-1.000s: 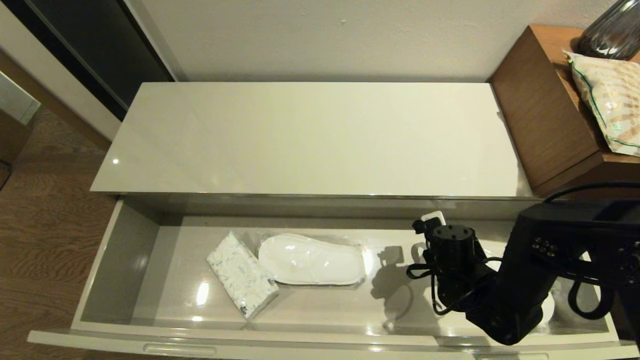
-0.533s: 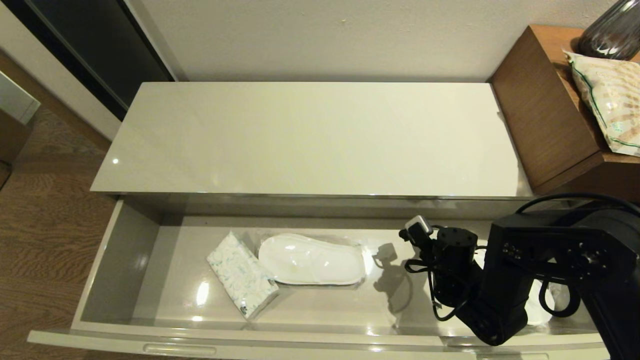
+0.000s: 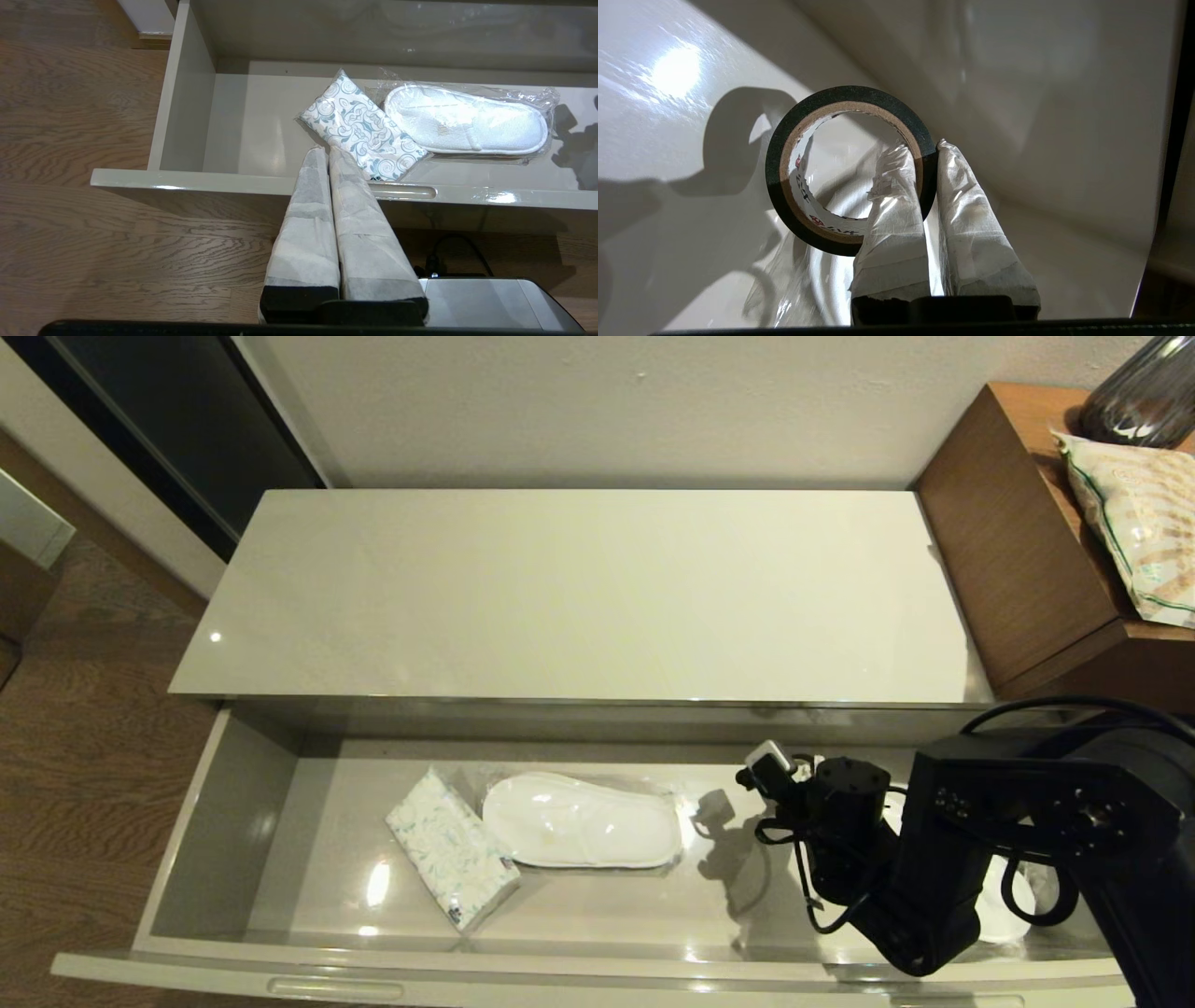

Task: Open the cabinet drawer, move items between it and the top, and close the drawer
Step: Put the disposable slippers in the drawer

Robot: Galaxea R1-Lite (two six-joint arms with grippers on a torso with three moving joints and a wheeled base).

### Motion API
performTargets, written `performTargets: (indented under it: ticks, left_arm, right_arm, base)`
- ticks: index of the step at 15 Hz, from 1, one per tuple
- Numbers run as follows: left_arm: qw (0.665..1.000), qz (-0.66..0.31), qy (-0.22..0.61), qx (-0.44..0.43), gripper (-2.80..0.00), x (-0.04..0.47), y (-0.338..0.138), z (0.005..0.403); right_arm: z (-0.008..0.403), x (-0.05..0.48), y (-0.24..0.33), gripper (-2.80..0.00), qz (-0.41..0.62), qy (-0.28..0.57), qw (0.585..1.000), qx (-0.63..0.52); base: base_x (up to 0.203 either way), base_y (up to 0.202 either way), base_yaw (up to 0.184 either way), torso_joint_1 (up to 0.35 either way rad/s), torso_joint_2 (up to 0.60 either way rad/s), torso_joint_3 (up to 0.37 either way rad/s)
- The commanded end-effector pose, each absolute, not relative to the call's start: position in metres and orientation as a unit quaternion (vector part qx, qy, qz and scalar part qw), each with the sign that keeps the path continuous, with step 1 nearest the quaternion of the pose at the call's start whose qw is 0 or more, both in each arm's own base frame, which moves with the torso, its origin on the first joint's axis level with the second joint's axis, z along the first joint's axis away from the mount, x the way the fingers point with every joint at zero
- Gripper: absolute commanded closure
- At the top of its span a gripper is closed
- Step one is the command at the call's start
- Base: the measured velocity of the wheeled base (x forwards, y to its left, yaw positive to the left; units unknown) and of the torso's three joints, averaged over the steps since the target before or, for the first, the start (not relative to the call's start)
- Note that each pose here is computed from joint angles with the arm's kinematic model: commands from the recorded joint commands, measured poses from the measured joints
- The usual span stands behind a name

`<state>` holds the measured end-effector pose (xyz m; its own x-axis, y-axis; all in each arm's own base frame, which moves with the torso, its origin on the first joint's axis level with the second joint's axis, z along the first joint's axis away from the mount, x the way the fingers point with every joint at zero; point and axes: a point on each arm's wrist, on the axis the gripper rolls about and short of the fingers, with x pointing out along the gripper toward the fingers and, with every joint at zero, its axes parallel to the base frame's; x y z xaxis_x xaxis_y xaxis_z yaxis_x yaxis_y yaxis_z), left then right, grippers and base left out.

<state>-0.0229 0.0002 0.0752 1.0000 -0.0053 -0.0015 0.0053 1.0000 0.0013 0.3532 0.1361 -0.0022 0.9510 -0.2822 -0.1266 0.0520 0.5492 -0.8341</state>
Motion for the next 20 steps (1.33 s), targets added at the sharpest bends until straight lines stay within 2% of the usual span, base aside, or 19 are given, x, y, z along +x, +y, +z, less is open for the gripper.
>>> performTargets:
  ticks: [1,4,7,12,20]
  left_arm:
    - [1.0,-0.002,0.002,0.001,0.0,-0.023,0.0,0.075]
    - [1.0,-0.002,0.002,0.001,0.0,-0.023,0.0,0.075]
    - [1.0,-0.002,0.001,0.001,0.0,-0.023,0.0,0.075]
    - [1.0,-0.002,0.002,0.001,0.0,-0.023,0.0,0.075]
    - [1.0,-0.002,0.002,0.001,0.0,-0.023,0.0,0.075]
  right_arm:
    - [0.006,0.357,0.137,0.0,-0.062,0.096,0.861,-0.496]
    - [0.015,0.366,0.134,0.0,-0.024,0.061,0.839,-0.54]
    - [0.031,0.383,0.133,0.0,-0.031,0.022,0.787,-0.616]
    - [0.029,0.385,0.136,0.0,-0.029,0.024,0.722,-0.69]
    - [0.029,0.355,0.126,0.0,-0.005,0.059,0.706,-0.706]
  base:
    - [0.0,0.0,0.0,0.0,0.0,0.0]
    - [0.0,0.0,0.0,0.0,0.0,0.0]
    - [0.0,0.0,0.0,0.0,0.0,0.0]
    - [0.0,0.0,0.0,0.0,0.0,0.0]
    - [0.0,0.0,0.0,0.0,0.0,0.0]
